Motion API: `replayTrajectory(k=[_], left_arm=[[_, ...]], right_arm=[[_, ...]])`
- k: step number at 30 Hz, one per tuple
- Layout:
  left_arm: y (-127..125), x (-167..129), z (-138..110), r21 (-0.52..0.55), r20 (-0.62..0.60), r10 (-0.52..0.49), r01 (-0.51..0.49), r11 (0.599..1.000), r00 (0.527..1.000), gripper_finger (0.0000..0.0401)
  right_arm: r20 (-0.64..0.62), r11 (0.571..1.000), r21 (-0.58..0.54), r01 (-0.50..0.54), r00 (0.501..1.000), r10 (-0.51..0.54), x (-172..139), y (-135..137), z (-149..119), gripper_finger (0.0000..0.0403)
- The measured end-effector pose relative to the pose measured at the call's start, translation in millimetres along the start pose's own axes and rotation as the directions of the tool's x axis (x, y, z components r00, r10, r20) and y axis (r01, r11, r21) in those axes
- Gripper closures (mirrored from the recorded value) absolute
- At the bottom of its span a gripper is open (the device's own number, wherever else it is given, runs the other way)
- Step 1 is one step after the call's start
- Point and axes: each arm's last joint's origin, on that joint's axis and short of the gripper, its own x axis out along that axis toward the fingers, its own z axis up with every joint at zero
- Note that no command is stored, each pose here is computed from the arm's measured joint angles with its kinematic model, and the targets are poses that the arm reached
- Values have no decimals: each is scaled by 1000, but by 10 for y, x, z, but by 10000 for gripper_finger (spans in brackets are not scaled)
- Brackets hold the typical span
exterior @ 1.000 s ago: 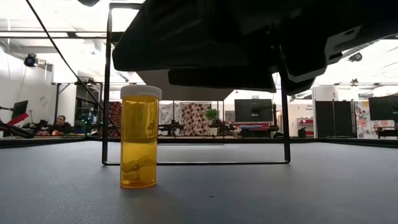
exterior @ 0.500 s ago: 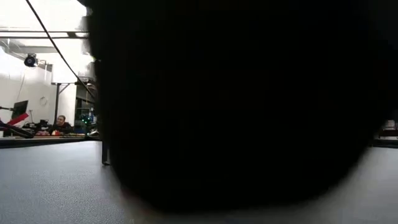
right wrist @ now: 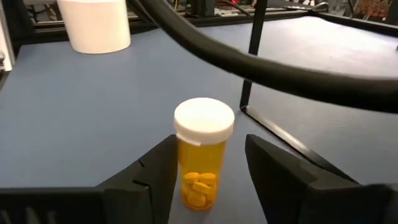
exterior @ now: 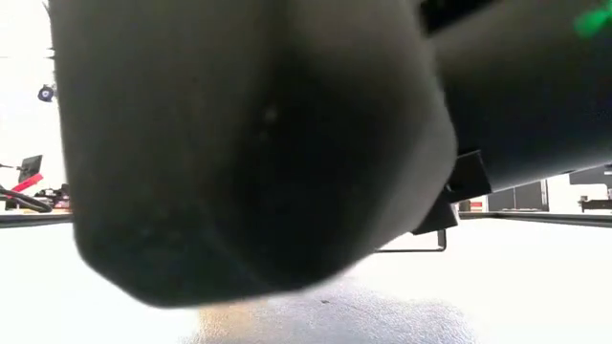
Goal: Pick and place medicine bottles onto shelf by color
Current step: Put the yellow pill bottle on the shelf aligned with the pink pill bottle
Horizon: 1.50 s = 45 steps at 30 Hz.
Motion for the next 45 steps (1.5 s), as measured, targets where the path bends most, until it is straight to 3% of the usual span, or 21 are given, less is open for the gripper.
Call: replayTrajectory(k=[12,23,27,33,40,45], left_arm=[[0,0,-3,0,-1,0,0,1000,1000,232],[1,0,-2,0,0,2,-2,1000,1000,232],[2,0,-1,0,1,6,-6,1000,1000,232],[2,0,6,-3,6,8,-8,1000,1000,232],[3,-4,11,-3,8,10,-10,1000,1000,232],[5,-6,7,5,5,11,-11,1000,1000,232]], right_arm=[[-10,1000,7,-20,1000,20,-3,8,-2,313],[2,998,-16,-54,999,54,-154,71,123,310],[-9,985,4,-171,985,171,-301,132,399,310],[-11,923,42,-382,924,383,-558,169,932,310],[8,912,4,-410,912,410,-887,-47,1635,310],[-5,922,-93,-375,927,376,-972,-310,2013,310]])
